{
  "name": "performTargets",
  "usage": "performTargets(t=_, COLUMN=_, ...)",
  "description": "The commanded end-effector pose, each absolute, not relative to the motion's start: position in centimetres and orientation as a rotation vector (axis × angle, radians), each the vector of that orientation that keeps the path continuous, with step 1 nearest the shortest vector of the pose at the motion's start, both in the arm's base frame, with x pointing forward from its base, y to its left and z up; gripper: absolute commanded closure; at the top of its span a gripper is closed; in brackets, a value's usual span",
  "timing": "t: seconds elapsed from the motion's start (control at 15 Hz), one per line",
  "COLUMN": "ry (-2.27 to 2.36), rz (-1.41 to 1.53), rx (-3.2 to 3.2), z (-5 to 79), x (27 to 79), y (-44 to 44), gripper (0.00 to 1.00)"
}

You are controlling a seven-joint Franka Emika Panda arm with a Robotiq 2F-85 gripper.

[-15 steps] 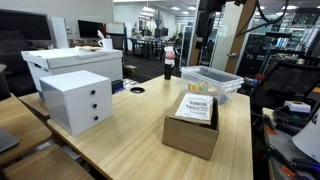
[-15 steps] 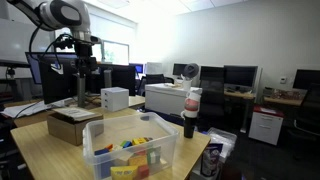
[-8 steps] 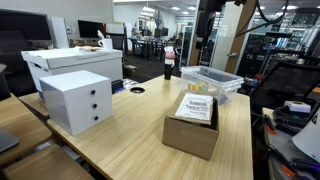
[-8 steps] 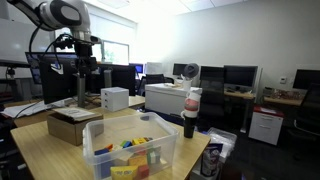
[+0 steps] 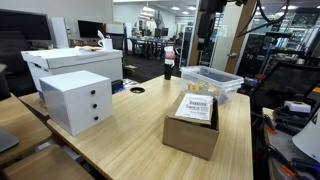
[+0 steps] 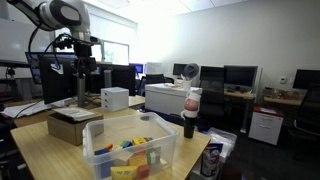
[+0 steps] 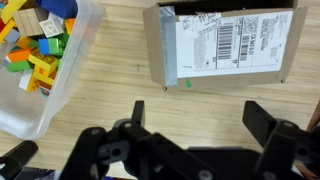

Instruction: Open the brown box

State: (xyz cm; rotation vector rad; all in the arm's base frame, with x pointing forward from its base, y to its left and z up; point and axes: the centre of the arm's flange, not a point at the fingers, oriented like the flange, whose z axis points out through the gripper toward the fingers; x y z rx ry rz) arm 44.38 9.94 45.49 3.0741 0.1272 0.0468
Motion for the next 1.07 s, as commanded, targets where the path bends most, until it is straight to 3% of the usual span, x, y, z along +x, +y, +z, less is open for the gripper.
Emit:
performTargets(t=0.0, ry=0.09, rz=-0.005, rx=3.076, z=45.5, x=42.4, y=9.4, gripper=0.0)
performTargets(t=1.0, ry=-0.116, rz=-0.04, rx=3.167, z=42.3, x=35.5, y=4.8, gripper=0.0)
